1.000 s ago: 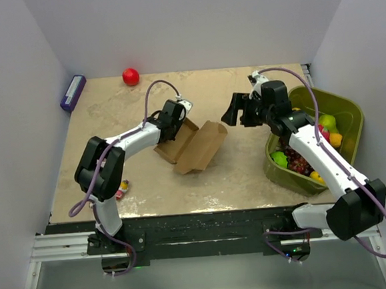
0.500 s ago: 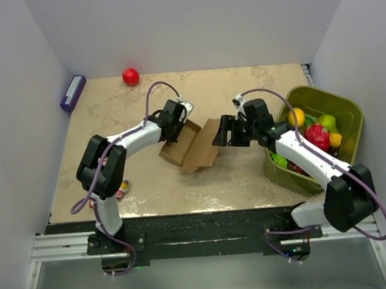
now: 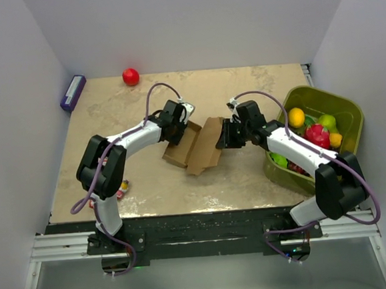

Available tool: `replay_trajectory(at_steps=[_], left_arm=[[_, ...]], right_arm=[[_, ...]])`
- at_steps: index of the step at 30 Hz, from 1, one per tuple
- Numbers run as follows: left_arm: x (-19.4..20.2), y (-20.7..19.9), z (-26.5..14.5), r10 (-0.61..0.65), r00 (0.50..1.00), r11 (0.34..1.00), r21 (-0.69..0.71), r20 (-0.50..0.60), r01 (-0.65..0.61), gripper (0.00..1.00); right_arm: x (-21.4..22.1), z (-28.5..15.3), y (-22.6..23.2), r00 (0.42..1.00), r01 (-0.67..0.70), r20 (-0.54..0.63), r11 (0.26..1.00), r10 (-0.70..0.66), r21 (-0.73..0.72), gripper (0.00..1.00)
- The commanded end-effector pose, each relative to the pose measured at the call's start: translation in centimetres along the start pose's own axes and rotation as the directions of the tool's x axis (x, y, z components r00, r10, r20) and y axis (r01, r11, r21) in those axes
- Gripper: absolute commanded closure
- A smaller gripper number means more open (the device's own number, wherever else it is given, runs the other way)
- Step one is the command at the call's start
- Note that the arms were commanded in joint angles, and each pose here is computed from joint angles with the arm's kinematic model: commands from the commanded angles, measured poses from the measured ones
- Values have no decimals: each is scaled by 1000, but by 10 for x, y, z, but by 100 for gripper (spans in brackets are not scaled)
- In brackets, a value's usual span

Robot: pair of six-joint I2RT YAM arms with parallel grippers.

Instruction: Fold the paper box

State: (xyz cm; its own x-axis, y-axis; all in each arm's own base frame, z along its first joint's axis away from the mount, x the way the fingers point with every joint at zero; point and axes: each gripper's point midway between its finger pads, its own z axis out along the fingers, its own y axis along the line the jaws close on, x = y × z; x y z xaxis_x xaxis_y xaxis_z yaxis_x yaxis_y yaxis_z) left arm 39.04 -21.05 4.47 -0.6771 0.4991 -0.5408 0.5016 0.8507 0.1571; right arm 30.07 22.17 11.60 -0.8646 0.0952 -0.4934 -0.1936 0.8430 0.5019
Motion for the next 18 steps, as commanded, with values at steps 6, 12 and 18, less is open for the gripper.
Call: replay_trajectory(at_steps=[6, 12, 18], left_arm=[[-49, -6, -47, -45, 983, 995, 100, 176, 27, 21], [-69, -12, -92, -61, 957, 984, 179, 285, 10, 16], [-69, -16, -132, -74, 934, 971, 237, 351, -13, 15]], right_arm=[[-46, -12, 18, 984, 178, 14, 984, -179, 21, 98], [-59, -18, 7, 959, 278, -96, 954, -268, 109, 100], [-63, -28, 3, 931, 321, -226, 937, -286, 138, 100]])
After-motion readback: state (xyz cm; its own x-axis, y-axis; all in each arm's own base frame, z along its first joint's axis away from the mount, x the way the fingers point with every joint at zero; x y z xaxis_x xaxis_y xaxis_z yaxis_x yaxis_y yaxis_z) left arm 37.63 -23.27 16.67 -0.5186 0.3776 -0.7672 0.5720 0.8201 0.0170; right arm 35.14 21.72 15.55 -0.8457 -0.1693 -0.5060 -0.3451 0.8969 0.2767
